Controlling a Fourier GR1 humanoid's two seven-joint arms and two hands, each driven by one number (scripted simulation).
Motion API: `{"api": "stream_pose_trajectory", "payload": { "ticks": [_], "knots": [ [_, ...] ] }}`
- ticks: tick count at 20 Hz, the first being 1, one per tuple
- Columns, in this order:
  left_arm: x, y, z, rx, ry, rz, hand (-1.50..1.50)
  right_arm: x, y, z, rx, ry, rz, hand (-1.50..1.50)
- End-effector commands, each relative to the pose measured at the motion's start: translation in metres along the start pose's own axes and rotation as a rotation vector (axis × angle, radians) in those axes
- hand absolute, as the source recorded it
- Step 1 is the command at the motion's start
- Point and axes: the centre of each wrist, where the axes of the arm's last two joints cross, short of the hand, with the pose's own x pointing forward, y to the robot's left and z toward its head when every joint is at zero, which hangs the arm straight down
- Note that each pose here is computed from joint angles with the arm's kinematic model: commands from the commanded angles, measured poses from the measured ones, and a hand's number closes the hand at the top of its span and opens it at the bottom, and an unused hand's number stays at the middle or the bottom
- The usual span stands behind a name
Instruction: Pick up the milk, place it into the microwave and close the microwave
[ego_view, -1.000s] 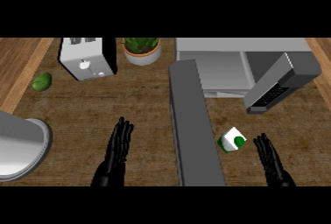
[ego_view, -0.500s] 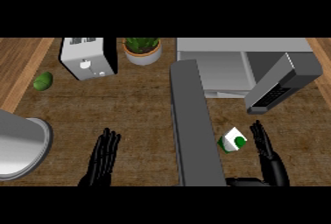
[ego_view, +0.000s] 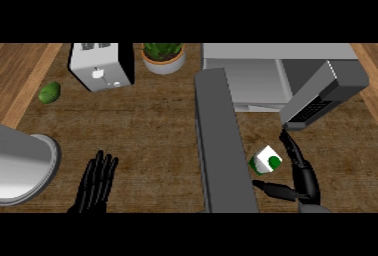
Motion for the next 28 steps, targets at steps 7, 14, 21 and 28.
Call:
{"api": "stream_pose_trajectory", "payload": {
  "ticks": [7,14,21,28],
  "knots": [
    [0.016,0.009,-0.001,-0.006,0.005,0.01,-1.5,-0.029,-0.004,-0.013,-0.07,-0.013,0.093,1.5],
    [0.009,0.027,0.009,-0.013,-0.01,-0.012,-1.5,-0.032,-0.008,-0.01,0.086,0.001,0.233,1.5],
    [0.006,0.046,0.016,-0.013,-0.002,-0.005,-1.5,-0.025,-0.032,-0.048,-0.128,-0.007,0.163,1.5],
    [0.01,0.061,0.018,0.004,0.003,-0.013,-1.5,-0.025,0.023,-0.043,-0.066,-0.062,-0.013,1.5]
  ]
}}
